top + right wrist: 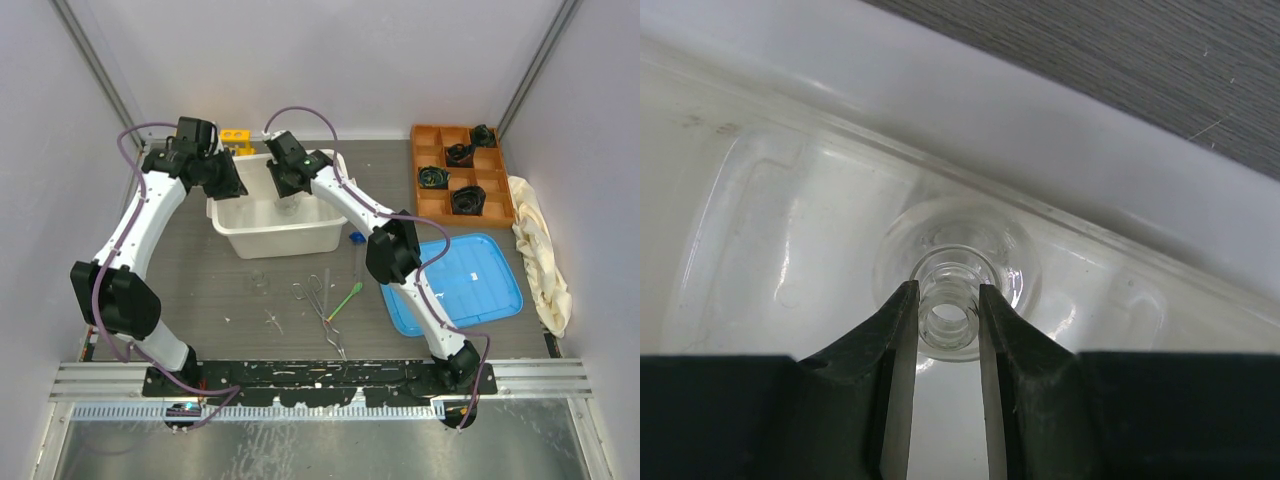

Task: Organize the chemistry lab equipment
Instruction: Place the collection bottle in the storage box.

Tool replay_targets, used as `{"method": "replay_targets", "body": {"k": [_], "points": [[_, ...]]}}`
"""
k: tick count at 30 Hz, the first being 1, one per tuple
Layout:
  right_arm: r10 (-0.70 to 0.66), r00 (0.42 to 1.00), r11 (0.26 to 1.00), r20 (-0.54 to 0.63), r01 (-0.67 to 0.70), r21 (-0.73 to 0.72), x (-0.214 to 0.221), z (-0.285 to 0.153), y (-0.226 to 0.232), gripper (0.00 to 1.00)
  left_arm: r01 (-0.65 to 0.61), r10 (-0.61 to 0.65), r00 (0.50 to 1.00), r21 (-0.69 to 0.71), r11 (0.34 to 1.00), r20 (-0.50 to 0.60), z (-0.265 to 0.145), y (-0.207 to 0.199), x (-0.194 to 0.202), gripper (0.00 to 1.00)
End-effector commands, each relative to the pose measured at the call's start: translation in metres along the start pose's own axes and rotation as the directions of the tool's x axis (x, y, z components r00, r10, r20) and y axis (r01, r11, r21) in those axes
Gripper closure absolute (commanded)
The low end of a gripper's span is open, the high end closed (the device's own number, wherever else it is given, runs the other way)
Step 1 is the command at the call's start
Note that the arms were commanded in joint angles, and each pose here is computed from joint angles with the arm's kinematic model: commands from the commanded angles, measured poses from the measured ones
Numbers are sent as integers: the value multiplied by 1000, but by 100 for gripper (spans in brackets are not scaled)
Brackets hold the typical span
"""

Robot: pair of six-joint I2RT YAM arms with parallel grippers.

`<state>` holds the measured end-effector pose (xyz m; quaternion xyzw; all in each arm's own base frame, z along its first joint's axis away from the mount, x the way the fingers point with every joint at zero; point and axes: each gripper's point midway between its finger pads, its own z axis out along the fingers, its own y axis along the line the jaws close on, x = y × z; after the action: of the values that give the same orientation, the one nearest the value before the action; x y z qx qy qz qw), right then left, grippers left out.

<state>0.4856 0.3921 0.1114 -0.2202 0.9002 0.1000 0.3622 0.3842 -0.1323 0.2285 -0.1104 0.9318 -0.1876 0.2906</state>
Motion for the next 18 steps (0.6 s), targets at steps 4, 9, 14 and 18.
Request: {"method": "replay_targets", "body": {"k": [4,9,14,18], "points": [[40,989,999,143,-35,-41,-50,-35,6,61,-23,22,1000,35,999,14,-3,-9,-4,72],[43,983,998,179,-35,-48,-61,-60,6,56,-31,30,999,43,999,16,-3,-12,-2,70],[51,970,998,237,-40,-50,-83,-96,3,55,-41,40,999,37,998,24,-4,-13,-3,69],[54,957,998,286,-44,-43,-98,-130,-1,55,-48,47,998,26,998,47,-6,-12,-8,69]]}}
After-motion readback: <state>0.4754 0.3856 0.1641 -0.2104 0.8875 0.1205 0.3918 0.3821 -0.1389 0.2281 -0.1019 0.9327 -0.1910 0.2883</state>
